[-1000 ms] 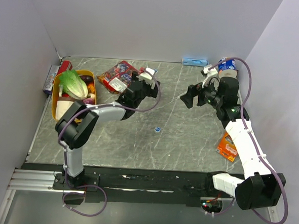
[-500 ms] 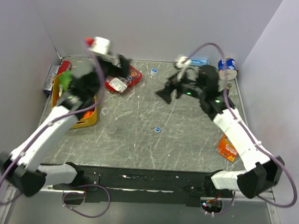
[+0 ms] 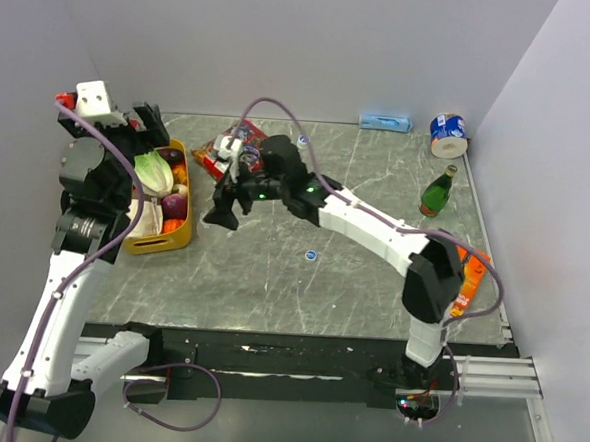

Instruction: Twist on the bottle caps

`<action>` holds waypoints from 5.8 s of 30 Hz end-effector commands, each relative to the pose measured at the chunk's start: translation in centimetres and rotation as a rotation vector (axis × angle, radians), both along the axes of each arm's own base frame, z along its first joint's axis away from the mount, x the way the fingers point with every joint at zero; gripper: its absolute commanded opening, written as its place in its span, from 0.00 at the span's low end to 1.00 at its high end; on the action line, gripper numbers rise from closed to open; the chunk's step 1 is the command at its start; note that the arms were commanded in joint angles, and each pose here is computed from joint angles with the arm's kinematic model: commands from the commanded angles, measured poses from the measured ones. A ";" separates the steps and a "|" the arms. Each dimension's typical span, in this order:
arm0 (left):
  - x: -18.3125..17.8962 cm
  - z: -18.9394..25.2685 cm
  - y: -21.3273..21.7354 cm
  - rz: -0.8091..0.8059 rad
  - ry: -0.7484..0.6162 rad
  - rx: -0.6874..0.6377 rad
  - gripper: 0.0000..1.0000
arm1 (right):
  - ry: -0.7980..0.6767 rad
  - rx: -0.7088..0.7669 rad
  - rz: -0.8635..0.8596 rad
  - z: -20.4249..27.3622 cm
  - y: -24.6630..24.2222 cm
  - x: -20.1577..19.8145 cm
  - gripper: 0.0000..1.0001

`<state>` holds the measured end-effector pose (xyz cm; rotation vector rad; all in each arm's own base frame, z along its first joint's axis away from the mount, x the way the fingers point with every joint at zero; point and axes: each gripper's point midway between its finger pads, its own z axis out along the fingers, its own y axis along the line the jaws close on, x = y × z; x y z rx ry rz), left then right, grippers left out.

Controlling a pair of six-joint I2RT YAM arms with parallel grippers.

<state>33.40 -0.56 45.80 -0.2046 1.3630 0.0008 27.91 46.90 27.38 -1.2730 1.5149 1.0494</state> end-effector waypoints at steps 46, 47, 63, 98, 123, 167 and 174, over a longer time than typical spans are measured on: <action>-6.4 -14.2 -17.8 -1.281 0.116 0.258 0.96 | 0.058 0.126 0.006 11.1 -12.0 1.2 0.00; -6.3 -14.5 -18.3 -1.281 0.113 0.265 0.96 | 0.062 0.132 0.020 11.3 -11.9 0.9 0.00; -4.9 -17.3 -24.8 -1.396 0.131 0.354 0.97 | 0.057 0.226 0.112 15.6 -10.8 -1.2 0.00; -4.2 -20.0 -19.4 -0.984 0.280 0.192 0.01 | -0.498 -0.622 0.456 -10.3 -24.0 -0.7 0.65; -3.2 -21.3 -18.8 -0.944 0.329 0.161 0.01 | -0.484 -0.799 0.762 -22.9 -21.7 0.8 0.63; -6.5 -29.0 -23.1 -1.300 0.284 0.473 0.01 | -0.398 -0.532 0.341 -3.5 -23.2 -1.6 0.25; -8.1 -29.4 -25.7 -1.448 0.142 0.670 0.01 | -0.493 -0.385 0.370 5.7 -20.5 -3.9 0.24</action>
